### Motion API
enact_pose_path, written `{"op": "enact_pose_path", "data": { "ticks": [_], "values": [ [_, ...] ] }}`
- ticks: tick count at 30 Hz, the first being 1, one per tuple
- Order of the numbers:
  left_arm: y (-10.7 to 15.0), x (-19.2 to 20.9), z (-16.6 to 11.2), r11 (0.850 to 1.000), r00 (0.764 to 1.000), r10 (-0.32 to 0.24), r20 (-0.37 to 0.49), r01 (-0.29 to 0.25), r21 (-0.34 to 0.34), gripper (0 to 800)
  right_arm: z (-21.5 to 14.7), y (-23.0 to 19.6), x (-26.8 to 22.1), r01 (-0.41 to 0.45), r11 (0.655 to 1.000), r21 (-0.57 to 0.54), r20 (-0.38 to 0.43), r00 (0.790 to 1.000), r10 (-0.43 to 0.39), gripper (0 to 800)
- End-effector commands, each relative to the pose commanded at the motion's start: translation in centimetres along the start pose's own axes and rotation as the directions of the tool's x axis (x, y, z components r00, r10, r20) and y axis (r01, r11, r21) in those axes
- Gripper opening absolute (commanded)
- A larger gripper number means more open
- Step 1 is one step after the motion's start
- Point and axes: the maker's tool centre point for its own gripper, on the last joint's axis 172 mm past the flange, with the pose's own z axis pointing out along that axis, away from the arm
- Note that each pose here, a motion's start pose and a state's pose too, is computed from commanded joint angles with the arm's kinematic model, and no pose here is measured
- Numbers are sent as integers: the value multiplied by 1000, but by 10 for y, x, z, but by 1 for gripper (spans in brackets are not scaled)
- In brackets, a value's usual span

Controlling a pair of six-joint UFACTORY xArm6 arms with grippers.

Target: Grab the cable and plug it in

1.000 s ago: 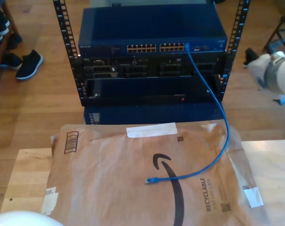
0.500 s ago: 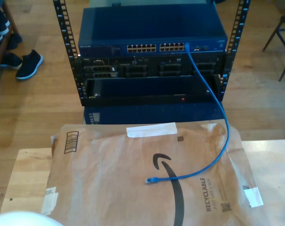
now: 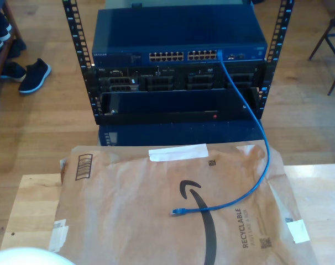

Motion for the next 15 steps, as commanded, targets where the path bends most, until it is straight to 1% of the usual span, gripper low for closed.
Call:
{"op": "enact_pose_path", "data": {
  "ticks": [2, 4, 6, 8, 9, 11, 15],
  "values": [
    [0, 0, 0, 1000, 1000, 0, 0, 0, 0, 800, 20, -1, -18, 5, 1000, -4, 32, 999, -5, 798],
    [0, 0, 0, 1000, 1000, 0, 0, 0, 0, 800, 34, -5, -22, 5, 1000, 6, 23, 1000, -5, 798],
    [0, 0, 0, 1000, 1000, 0, 0, 0, 0, 800, 51, -3, -24, -34, 999, 21, 18, 999, 33, 798],
    [0, 0, 0, 1000, 1000, 0, 0, 0, 0, 800, 65, 0, -33, -77, 996, 35, 38, 996, 76, 798],
    [0, 0, 0, 1000, 1000, 0, 0, 0, 0, 800, 73, -1, -41, -89, 995, 39, 68, 994, 86, 798],
    [0, 0, 0, 1000, 1000, 0, 0, 0, 0, 800, 80, -3, -50, -104, 993, 48, 101, 990, 98, 798],
    [0, 0, 0, 1000, 1000, 0, 0, 0, 0, 800, 94, -7, -64, -98, 994, 48, 166, 982, 89, 798]
  ]
}}
